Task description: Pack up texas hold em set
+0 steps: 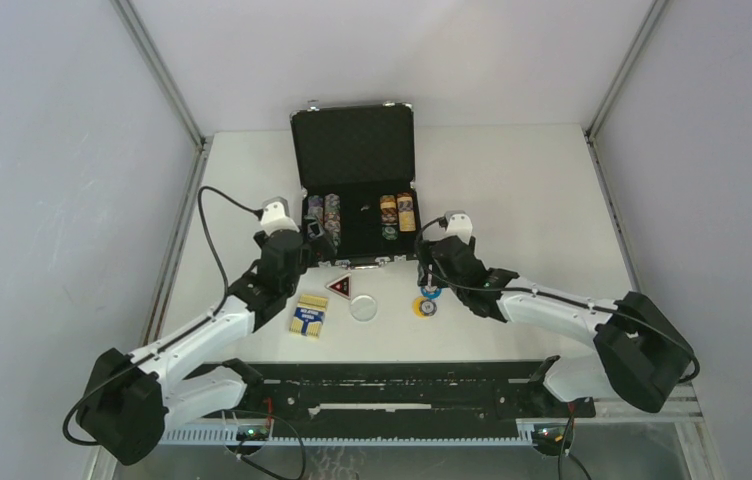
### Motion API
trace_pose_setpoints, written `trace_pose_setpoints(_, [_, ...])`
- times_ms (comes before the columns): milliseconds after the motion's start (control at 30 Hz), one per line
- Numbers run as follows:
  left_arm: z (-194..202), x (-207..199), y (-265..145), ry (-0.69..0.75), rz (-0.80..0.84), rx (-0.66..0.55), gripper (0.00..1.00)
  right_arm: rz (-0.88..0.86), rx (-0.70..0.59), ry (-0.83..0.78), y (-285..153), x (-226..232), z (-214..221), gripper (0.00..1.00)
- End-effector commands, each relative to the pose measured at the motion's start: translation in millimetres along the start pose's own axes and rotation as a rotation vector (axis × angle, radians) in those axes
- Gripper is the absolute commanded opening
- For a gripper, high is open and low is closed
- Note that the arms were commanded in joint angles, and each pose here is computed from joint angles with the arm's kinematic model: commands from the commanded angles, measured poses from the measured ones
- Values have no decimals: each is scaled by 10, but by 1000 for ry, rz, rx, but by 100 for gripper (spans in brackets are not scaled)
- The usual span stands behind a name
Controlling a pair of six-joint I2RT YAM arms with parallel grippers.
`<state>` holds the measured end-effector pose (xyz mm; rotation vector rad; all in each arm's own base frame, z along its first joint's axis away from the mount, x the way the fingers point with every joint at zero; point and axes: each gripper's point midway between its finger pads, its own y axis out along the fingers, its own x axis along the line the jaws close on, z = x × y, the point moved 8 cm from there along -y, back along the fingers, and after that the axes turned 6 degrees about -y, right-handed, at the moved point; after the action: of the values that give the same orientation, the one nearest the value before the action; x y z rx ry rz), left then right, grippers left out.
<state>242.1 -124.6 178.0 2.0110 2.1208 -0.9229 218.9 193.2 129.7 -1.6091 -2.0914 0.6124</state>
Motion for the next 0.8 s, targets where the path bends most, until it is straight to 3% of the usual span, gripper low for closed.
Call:
trace_pose_setpoints(0, [-16,-21,64,-7,18,-41,98,-6,107,41,29,28,113,80])
trace_pose_setpoints(267, [44,-30,98,-17,19,-11,96,49,188,-6,99,115,241,81])
trace_pose_setpoints(767, [67,-20,130,-1,-8,8,96,117,231,-23,258,176,263,65])
